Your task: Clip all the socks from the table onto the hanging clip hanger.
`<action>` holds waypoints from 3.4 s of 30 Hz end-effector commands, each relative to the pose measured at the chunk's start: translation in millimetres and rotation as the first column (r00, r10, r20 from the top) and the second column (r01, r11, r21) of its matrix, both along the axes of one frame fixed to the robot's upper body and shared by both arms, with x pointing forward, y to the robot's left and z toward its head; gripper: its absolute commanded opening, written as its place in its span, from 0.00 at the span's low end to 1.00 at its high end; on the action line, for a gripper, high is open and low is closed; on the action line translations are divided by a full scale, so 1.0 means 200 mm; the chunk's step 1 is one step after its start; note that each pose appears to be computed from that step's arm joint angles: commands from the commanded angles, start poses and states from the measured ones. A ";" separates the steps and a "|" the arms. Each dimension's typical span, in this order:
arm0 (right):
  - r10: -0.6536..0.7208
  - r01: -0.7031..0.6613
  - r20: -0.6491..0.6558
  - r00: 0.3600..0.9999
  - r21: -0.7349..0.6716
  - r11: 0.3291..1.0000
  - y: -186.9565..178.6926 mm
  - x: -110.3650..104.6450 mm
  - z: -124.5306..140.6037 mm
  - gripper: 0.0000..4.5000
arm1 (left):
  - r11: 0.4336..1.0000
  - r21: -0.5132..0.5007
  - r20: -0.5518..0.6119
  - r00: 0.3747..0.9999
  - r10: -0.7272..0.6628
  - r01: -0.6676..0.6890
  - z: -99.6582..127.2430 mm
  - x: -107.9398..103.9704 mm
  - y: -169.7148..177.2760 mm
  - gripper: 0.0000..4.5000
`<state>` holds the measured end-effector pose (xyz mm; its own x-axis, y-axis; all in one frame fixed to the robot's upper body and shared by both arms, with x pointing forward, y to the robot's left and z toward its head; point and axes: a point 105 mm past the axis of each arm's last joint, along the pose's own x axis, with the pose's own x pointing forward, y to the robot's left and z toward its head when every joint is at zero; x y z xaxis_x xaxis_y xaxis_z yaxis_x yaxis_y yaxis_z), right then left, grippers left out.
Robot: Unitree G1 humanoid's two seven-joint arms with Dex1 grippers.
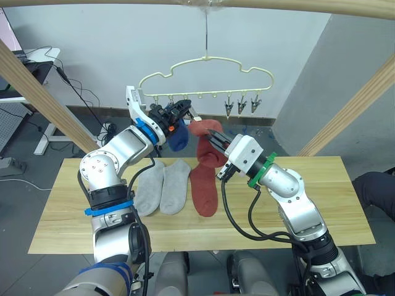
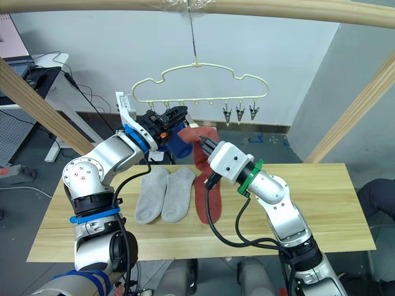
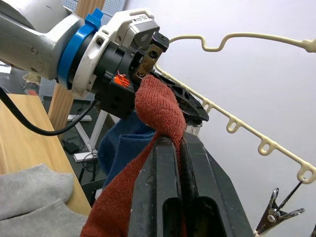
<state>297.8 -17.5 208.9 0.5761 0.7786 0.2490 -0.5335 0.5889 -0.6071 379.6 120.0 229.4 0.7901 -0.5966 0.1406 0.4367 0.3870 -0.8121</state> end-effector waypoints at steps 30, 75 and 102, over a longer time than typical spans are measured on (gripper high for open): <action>0.018 -0.019 0.044 0.999 0.023 1.000 0.05 0.01 0.00 0.00 | 0.997 -0.027 0.118 0.990 -0.071 0.075 0.12 -0.09 -0.02 0.70; -0.182 0.323 -0.405 0.896 0.314 0.893 -0.21 0.28 0.05 0.99 | 0.750 0.648 0.622 0.658 -0.424 -0.129 -0.03 -0.55 0.09 1.00; -0.097 0.263 -0.400 0.912 0.386 0.884 -0.07 0.32 0.14 0.99 | 0.741 0.623 0.669 0.661 -0.340 -0.250 -0.02 -0.54 0.15 1.00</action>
